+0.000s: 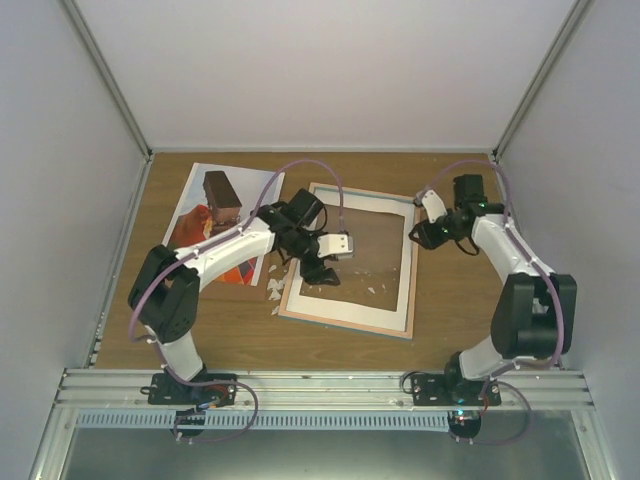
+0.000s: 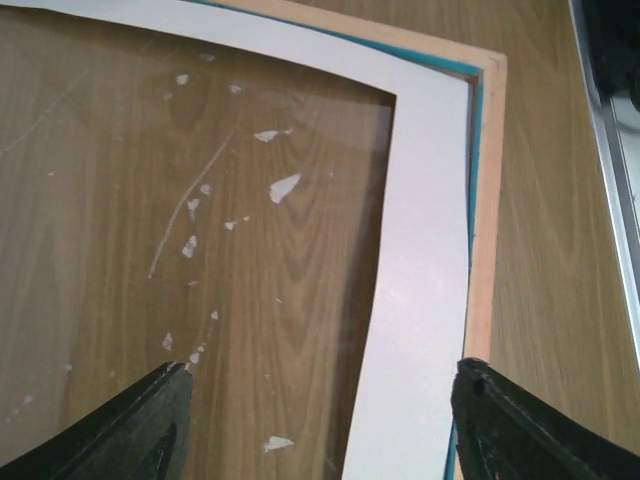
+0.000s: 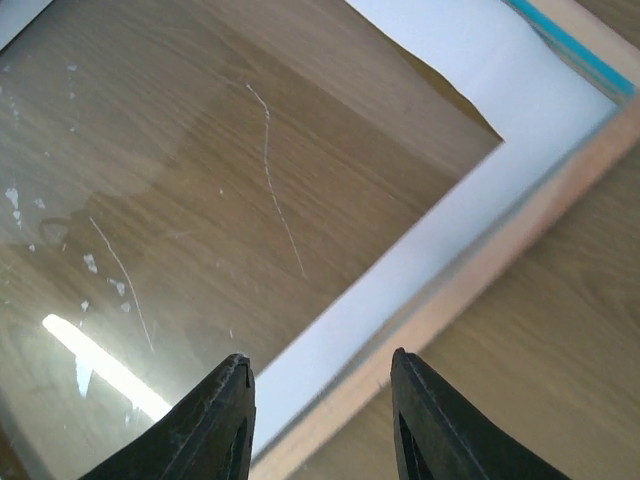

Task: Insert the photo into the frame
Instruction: Adjust the photo frame item on the photo frame.

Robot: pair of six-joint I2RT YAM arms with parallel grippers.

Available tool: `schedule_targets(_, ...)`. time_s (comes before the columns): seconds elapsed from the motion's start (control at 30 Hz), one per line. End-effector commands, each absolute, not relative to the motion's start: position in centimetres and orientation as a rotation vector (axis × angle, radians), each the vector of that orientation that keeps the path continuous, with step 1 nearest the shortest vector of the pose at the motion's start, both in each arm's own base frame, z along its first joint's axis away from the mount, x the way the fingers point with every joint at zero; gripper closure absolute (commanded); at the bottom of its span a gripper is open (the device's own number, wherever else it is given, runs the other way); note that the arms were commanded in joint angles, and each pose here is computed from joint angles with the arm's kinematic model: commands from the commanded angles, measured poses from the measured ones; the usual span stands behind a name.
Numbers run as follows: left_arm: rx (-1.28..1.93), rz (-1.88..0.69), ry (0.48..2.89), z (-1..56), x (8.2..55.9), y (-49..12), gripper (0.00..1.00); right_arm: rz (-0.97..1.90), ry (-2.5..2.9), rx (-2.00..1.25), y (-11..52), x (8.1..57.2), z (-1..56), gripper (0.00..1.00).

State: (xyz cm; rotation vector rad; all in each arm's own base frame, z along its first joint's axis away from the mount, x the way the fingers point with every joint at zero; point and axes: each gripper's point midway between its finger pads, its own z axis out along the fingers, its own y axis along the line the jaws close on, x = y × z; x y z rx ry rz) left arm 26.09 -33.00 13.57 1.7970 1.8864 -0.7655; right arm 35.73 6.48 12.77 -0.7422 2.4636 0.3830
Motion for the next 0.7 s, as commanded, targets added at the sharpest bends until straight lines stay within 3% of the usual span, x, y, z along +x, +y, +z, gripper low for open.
schedule_targets(0.0, 1.784, -0.741, 1.843, 13.1, 25.6, -33.2, 0.32, 0.35, 2.446, -0.814, 8.8, 37.8, 11.9, 0.61)
schedule_targets(0.23, 1.836, -0.654, 1.833, 10.2, 23.2, -34.7, 0.45, 0.381, 2.461, -0.832, 10.0, 37.5, 10.9, 0.61)
schedule_targets(0.67, 1.929, -0.544, 1.801, 5.7, 22.0, -37.9, 0.65, 0.34, 2.441, -0.651, 5.5, 37.4, 13.3, 0.61)
